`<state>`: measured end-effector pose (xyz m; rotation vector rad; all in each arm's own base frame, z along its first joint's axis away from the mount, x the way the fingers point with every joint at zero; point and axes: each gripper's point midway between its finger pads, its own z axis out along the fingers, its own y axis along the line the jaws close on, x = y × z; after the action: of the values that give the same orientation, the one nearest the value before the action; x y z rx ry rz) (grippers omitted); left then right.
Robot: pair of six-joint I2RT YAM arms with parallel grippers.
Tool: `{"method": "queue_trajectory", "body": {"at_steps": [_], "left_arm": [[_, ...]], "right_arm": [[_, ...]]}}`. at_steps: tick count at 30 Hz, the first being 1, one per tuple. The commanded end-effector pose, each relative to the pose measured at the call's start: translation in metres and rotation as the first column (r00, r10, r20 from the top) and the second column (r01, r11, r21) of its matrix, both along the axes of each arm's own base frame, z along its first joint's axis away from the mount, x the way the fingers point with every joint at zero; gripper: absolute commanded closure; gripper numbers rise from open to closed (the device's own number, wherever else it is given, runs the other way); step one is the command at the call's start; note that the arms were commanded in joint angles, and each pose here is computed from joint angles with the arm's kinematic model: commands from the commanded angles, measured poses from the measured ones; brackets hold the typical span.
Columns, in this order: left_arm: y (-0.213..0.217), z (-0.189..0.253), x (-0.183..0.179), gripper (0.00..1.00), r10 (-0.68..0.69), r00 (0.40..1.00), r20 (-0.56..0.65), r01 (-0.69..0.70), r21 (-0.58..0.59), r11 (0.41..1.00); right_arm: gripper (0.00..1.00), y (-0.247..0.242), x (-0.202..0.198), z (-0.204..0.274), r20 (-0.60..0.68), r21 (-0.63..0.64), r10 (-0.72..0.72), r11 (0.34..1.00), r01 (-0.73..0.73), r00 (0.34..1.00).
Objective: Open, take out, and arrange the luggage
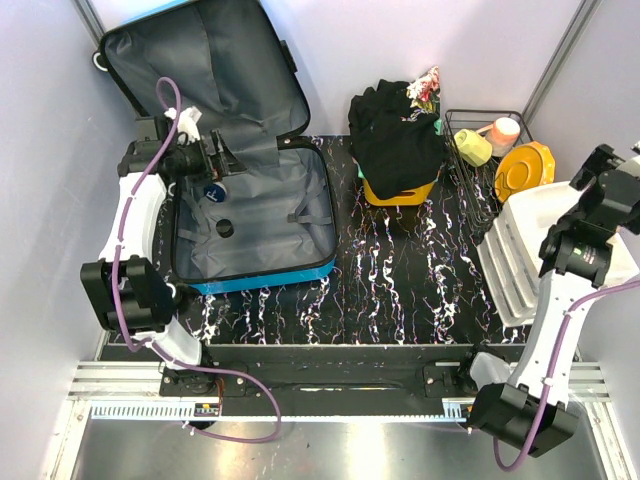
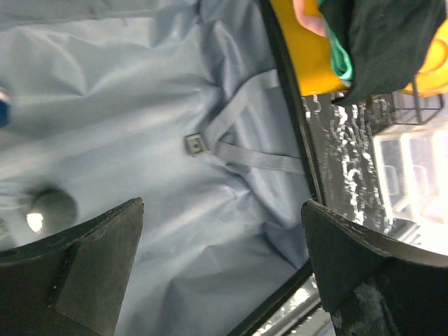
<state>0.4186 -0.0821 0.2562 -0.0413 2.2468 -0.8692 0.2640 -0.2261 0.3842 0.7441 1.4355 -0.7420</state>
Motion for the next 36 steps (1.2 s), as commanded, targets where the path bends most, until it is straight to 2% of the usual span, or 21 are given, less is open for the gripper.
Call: {"method": "queue_trajectory", "body": {"at_steps": [1, 3, 5, 6, 8, 9, 10, 15, 19, 21, 23, 25, 27, 28, 29, 31, 32, 33, 34, 35, 36], "left_arm": [[0.034, 0.019, 0.009, 0.01, 0.001, 0.991, 0.136, -0.021, 0.144, 0.989], [0.052, 0.014, 0.011, 0.01, -0.007, 0.989, 0.147, -0.025, 0.215, 0.976], [0.065, 0.009, 0.015, 0.01, -0.071, 0.983, 0.167, 0.015, 0.315, 0.949], [0.070, -0.005, 0.013, 0.01, -0.086, 0.989, 0.123, 0.038, 0.349, 0.936], [0.080, -0.014, 0.015, 0.01, -0.126, 0.986, 0.111, 0.068, 0.423, 0.903], [0.087, -0.021, 0.015, 0.03, -0.109, 0.990, 0.085, 0.059, 0.452, 0.890], [0.092, -0.040, 0.017, 0.11, -0.115, 0.992, 0.043, 0.081, 0.476, 0.875], [0.109, -0.068, 0.028, 0.11, -0.098, 0.995, -0.005, 0.084, 0.566, 0.820], [0.115, -0.079, 0.059, 0.11, -0.033, 0.999, 0.031, 0.008, 0.599, 0.801], [0.109, -0.083, 0.073, 0.06, -0.004, 0.998, 0.062, -0.034, 0.592, 0.805], [0.105, -0.101, 0.080, 0.06, 0.029, 0.999, 0.042, -0.048, 0.606, 0.794], [0.114, -0.118, 0.091, 0.05, 0.088, 0.996, 0.028, -0.085, 0.650, 0.755], [0.115, -0.124, 0.100, 0.03, 0.084, 0.995, 0.045, -0.092, 0.674, 0.733], [0.113, -0.129, 0.104, 0.02, 0.054, 0.998, 0.042, -0.068, 0.681, 0.729], [0.111, -0.129, 0.106, 0.01, -0.046, 0.998, 0.048, -0.003, 0.721, 0.692], [0.097, -0.121, 0.103, 0.01, -0.248, 0.968, 0.030, 0.145, 0.740, 0.657], [0.099, -0.116, 0.103, 0.02, -0.387, 0.922, 0.018, 0.221, 0.797, 0.562], [0.095, -0.116, 0.095, 0.02, -0.462, 0.887, -0.018, 0.291, 0.799, 0.527], [0.096, -0.104, 0.099, 0.03, -0.514, 0.858, -0.010, 0.297, 0.826, 0.479], [0.100, -0.100, 0.101, 0.03, -0.596, 0.802, -0.033, 0.325, 0.862, 0.389], [0.101, -0.107, 0.094, 0.03, -0.634, 0.768, -0.085, 0.380, 0.858, 0.345]], "right_arm": [[0.00, 0.045, 0.006, 0.068, 0.069, -0.090, 0.266, 0.961, -0.260, 0.961], [0.00, 0.063, 0.009, 0.082, 0.033, -0.103, 0.365, 0.927, -0.360, 0.930], [0.00, 0.087, 0.026, 0.075, -0.018, -0.058, 0.513, 0.856, -0.513, 0.858], [0.00, 0.107, 0.032, 0.085, -0.019, -0.063, 0.607, 0.792, -0.607, 0.794], [0.00, 0.117, 0.046, 0.072, -0.038, 0.007, 0.673, 0.740, -0.673, 0.739], [0.00, 0.129, 0.051, 0.075, -0.035, 0.017, 0.724, 0.689, -0.724, 0.689], [0.00, 0.143, 0.067, 0.059, -0.065, 0.065, 0.768, 0.640, -0.765, 0.637], [0.00, 0.202, 0.086, 0.025, -0.179, 0.112, 0.867, 0.488, -0.866, 0.465], [0.00, 0.229, 0.094, 0.007, -0.205, 0.141, 0.905, 0.405, -0.903, 0.374], [0.00, 0.234, 0.097, 0.003, -0.209, 0.141, 0.911, 0.389, -0.910, 0.357], [0.00, 0.237, 0.101, 0.001, -0.208, 0.147, 0.916, 0.375, -0.915, 0.342], [0.00, 0.238, 0.103, -0.002, -0.209, 0.152, 0.919, 0.369, -0.917, 0.335], [0.00, 0.239, 0.103, -0.002, -0.211, 0.150, 0.919, 0.366, -0.918, 0.332], [0.00, 0.239, 0.103, -0.003, -0.212, 0.151, 0.920, 0.364, -0.919, 0.330], [0.00, 0.239, 0.103, -0.003, -0.214, 0.152, 0.920, 0.363, -0.919, 0.328], [0.00, 0.239, 0.102, -0.003, -0.219, 0.146, 0.920, 0.361, -0.921, 0.326], [0.00, 0.239, 0.101, -0.003, -0.222, 0.143, 0.919, 0.360, -0.922, 0.325], [0.00, 0.239, 0.101, -0.005, -0.229, 0.144, 0.918, 0.360, -0.922, 0.322], [0.00, 0.239, 0.100, -0.006, -0.231, 0.144, 0.918, 0.359, -0.922, 0.322], [0.00, 0.239, 0.100, -0.007, -0.233, 0.146, 0.919, 0.358, -0.922, 0.320], [0.00, 0.240, 0.100, -0.009, -0.234, 0.152, 0.921, 0.352, -0.924, 0.312]]}}
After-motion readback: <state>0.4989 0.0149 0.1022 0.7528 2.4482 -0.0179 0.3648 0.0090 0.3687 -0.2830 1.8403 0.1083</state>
